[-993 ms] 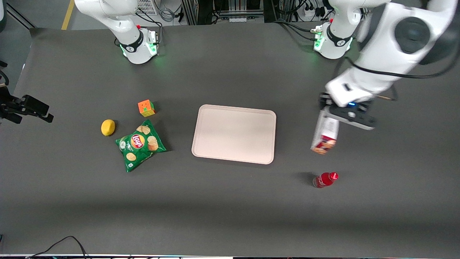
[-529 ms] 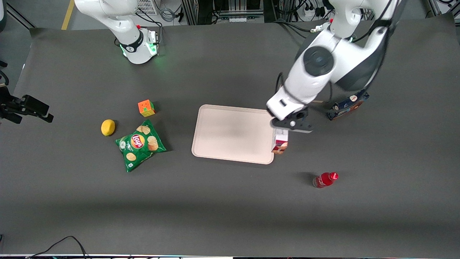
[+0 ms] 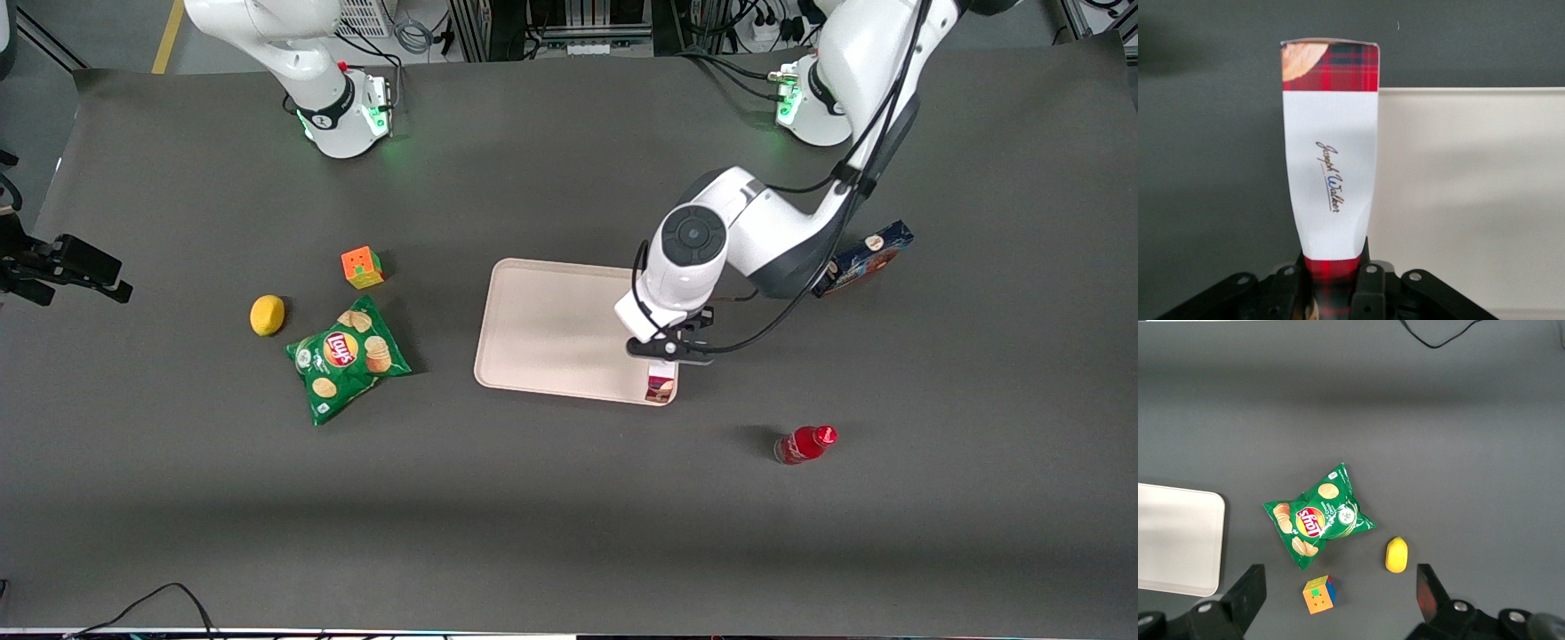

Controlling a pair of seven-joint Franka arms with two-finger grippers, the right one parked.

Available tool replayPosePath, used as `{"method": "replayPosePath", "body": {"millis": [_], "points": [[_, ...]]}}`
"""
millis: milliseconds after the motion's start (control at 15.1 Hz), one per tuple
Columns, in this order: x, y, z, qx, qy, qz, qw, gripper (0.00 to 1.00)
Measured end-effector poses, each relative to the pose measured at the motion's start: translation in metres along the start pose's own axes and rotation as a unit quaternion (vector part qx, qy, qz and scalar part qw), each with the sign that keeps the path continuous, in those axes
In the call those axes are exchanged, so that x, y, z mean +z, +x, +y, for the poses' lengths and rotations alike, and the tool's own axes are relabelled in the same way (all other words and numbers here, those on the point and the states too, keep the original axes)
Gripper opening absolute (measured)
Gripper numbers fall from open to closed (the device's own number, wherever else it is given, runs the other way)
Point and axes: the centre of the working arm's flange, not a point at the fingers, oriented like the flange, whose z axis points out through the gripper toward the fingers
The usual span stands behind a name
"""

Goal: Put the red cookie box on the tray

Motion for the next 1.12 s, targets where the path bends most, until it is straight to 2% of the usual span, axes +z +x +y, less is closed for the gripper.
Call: {"method": "replayPosePath", "body": {"millis": [331,926,993,1125], "points": [[0.043,0.003,0.008,-0.028,-0.009,-0.010,0.9995,0.26],[0.061,-0.001,0.016,-0.012,0.009,-0.003,0.9999,0.27],[0.062,-0.001,0.015,-0.013,0.011,-0.003,0.9999,0.33],[0.064,0.001,0.012,-0.015,0.014,-0.002,0.9998,0.55]]}}
